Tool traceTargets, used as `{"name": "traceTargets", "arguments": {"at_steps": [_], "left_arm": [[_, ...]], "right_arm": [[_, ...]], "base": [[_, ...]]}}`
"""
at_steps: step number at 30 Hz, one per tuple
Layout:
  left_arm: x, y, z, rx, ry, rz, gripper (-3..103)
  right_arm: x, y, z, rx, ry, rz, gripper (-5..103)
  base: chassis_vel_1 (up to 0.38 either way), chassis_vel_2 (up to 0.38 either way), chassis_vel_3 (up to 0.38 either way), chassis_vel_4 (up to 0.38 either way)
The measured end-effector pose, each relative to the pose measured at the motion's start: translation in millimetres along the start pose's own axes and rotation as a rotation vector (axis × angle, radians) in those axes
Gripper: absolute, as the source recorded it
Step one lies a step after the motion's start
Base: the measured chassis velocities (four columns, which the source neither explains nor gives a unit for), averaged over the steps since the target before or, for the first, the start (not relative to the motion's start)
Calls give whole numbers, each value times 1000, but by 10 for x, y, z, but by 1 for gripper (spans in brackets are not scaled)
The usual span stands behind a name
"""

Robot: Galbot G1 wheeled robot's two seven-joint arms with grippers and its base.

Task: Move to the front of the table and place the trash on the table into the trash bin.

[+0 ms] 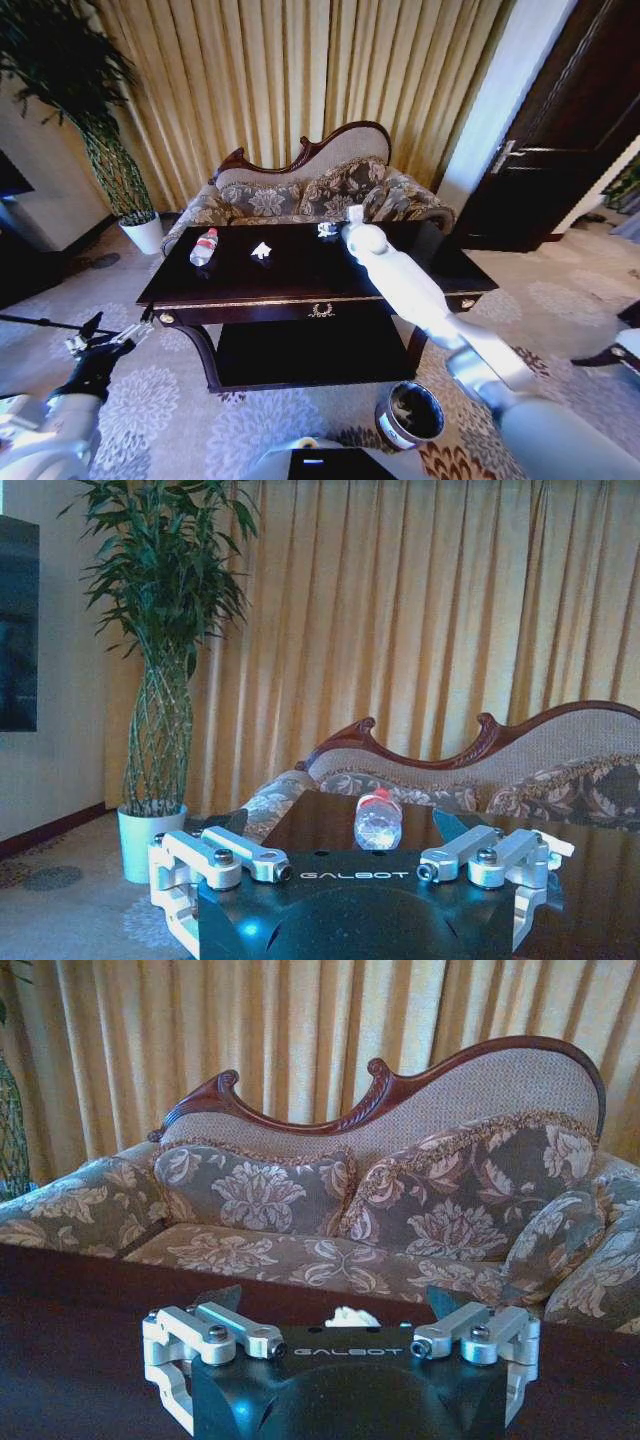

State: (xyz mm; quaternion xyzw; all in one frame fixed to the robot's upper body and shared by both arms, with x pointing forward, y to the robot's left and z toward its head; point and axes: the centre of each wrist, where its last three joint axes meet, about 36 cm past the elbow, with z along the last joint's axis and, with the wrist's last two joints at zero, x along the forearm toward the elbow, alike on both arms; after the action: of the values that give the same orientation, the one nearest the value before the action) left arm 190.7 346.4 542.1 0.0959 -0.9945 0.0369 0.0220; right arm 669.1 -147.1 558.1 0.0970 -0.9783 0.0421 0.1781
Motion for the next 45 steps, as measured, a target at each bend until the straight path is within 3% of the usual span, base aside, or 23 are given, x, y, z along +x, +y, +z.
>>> {"name": "traceTargets", "arguments": {"at_steps": [13,33,35,38,40,44,45], "left_arm": [[44,52,-14,7,-25,-20,100],[58,73,-23,15,-42,-30,100],[59,75,-24,16,-43,-30,100],[62,75,-21,19,-45,-32,100],[63,74,-20,20,-45,-33,100],[64,67,-13,27,-48,-32,100],[64,67,-13,27,-48,-32,100]], "right_arm": [[-460,109,-199,-38,99,40,100],[-726,99,-15,-59,171,91,103],[-726,100,-14,-59,169,89,100],[-728,104,3,-55,169,88,85],[-730,104,18,-53,170,88,85],[-741,89,87,-32,173,83,63],[-741,89,87,-32,173,83,63]], "base": [[0,0,0,0],[0,0,0,0],[0,0,0,0],[0,0,0,0],[0,0,0,0],[0,0,0,0],[0,0,0,0]]}}
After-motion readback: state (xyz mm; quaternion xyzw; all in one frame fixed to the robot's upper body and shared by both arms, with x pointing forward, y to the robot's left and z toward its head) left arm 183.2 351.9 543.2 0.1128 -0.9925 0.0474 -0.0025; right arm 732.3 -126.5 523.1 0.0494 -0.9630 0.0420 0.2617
